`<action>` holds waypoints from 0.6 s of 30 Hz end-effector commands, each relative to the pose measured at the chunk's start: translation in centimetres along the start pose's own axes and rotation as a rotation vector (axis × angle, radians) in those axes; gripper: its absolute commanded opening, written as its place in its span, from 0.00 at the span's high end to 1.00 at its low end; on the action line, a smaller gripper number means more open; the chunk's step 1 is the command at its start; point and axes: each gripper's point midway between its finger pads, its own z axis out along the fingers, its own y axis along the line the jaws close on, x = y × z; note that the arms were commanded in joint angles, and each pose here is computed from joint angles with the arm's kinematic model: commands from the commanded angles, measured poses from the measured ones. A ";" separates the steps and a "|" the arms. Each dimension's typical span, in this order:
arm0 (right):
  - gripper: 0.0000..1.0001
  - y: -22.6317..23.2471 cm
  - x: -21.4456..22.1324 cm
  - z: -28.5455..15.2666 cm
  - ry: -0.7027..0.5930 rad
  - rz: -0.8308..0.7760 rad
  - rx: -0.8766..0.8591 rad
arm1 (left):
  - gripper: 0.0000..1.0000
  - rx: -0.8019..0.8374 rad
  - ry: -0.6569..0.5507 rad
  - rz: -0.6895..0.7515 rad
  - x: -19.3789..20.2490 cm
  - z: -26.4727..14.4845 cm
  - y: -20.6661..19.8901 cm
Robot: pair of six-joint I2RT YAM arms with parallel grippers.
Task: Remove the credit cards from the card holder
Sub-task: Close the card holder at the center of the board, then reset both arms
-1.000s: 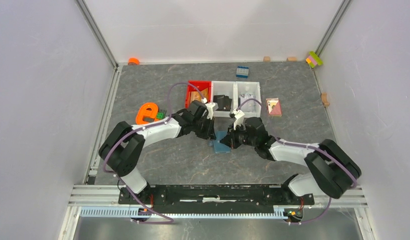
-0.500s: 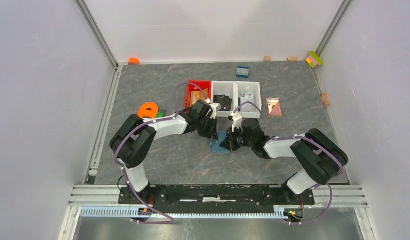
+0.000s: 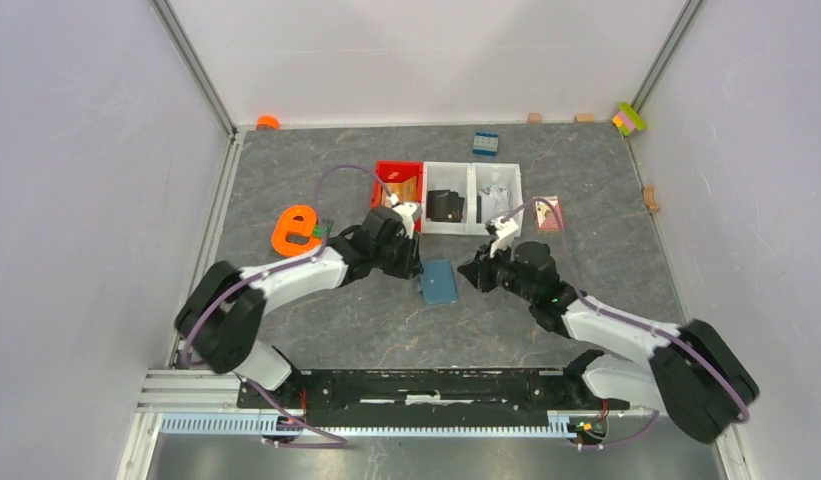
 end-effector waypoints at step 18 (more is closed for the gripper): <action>0.02 -12.5 -4.3 -15.4 -0.634 -0.450 0.821 | 0.09 -0.506 -0.845 0.181 -7.0 -15.1 8.9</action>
